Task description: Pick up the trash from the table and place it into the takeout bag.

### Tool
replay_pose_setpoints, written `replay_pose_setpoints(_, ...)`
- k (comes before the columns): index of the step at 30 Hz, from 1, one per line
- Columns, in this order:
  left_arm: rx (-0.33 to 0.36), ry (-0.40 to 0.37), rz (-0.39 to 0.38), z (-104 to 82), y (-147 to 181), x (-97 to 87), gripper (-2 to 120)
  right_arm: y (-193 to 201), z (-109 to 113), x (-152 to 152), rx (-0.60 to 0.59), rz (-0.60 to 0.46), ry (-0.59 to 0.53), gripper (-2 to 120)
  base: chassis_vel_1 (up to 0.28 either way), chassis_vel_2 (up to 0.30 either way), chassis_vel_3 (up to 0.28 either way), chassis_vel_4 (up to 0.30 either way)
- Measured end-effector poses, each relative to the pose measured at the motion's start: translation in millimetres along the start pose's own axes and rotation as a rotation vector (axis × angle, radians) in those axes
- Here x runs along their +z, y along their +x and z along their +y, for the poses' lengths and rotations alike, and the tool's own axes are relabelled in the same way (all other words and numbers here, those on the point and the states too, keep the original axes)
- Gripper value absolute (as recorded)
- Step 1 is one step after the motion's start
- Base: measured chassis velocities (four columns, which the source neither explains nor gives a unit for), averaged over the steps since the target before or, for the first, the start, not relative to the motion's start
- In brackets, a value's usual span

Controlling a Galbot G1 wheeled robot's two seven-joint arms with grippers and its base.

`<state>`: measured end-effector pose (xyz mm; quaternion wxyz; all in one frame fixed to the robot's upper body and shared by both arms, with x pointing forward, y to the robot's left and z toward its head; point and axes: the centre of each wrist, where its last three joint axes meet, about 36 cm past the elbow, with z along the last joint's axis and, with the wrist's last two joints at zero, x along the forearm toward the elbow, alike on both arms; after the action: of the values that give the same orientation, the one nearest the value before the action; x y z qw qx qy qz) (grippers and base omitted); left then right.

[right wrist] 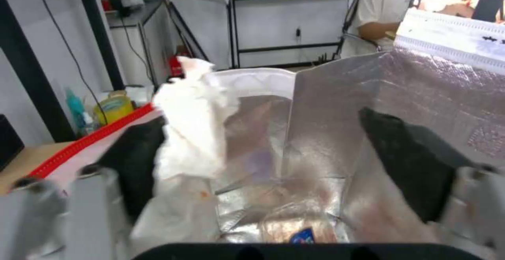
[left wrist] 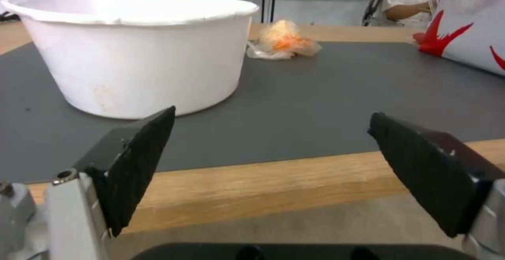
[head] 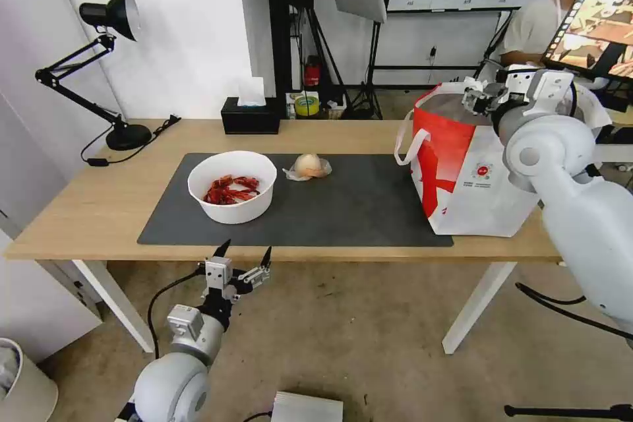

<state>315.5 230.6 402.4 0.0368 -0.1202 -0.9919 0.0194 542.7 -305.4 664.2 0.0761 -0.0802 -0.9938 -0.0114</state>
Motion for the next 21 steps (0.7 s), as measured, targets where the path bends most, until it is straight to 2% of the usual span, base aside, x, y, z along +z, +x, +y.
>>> replay_pose_setpoints(1, 0.001, -0.001, -0.001, 0.0, 0.4, -0.5, 100, 0.6, 0.0, -0.1, -0.001, -0.001, 0.001, 95, 0.000, 0.000, 0.000, 0.000)
replay_pose_setpoints(3, 0.001, -0.002, -0.001, 0.3, 0.7, -1.1, 100, 1.0, -0.2, -0.3, -0.001, -0.002, 0.002, 98, 0.000, 0.000, 0.000, 0.000)
replay_pose_setpoints(21, -0.001, -0.003, -0.002, -0.6, 3.3, -2.1, 100, 5.3, -3.0, -1.8, -0.013, -0.027, 0.013, 100, 0.000, 0.000, 0.000, 0.000)
